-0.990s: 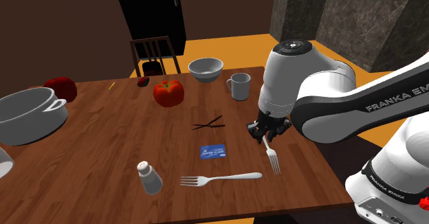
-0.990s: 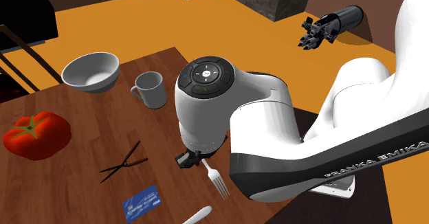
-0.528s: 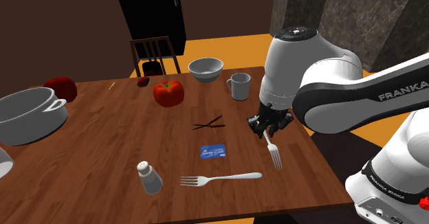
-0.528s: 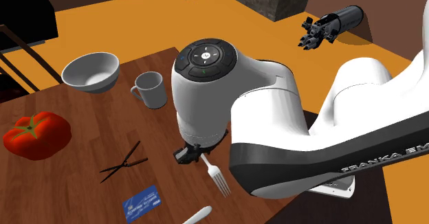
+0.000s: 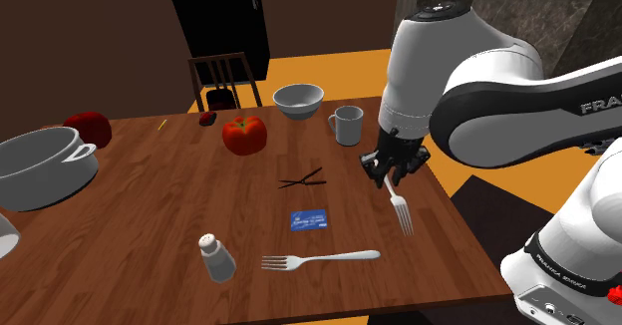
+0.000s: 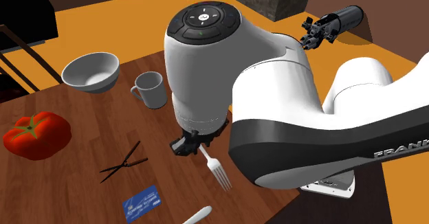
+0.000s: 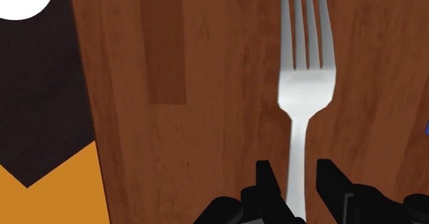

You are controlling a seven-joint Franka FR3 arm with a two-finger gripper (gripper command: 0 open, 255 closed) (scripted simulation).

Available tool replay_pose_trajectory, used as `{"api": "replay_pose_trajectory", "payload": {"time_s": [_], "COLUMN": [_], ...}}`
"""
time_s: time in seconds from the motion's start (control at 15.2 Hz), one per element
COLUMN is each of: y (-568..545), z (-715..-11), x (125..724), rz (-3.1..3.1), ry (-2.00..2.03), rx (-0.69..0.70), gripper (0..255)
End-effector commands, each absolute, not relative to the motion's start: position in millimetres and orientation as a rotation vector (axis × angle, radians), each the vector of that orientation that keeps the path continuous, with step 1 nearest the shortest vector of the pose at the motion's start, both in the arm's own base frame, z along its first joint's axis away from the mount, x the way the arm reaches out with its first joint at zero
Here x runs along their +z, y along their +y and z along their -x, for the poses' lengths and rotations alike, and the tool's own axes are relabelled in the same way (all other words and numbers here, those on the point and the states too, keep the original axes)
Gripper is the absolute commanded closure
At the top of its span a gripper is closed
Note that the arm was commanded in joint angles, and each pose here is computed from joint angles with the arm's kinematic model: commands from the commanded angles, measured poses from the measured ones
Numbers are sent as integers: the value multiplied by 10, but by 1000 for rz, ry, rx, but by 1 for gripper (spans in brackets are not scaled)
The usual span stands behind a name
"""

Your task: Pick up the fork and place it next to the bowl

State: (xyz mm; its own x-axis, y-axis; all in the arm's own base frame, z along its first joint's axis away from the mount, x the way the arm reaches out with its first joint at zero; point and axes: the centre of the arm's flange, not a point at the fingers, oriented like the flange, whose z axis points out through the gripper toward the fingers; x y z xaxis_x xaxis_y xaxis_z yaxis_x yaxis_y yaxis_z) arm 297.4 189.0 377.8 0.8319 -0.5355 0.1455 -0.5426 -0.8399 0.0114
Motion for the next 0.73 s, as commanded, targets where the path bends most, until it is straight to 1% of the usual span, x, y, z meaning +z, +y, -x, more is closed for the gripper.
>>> {"api": "replay_pose_trajectory", "payload": {"time_s": [0.0, 0.66], "y": [1895, 1895], "z": [-2969, -2969], "x": [3887, 4415], "rz": [-2957, -2957], "ry": [-871, -871], "rx": [211, 211], "gripper": [255, 255]}}
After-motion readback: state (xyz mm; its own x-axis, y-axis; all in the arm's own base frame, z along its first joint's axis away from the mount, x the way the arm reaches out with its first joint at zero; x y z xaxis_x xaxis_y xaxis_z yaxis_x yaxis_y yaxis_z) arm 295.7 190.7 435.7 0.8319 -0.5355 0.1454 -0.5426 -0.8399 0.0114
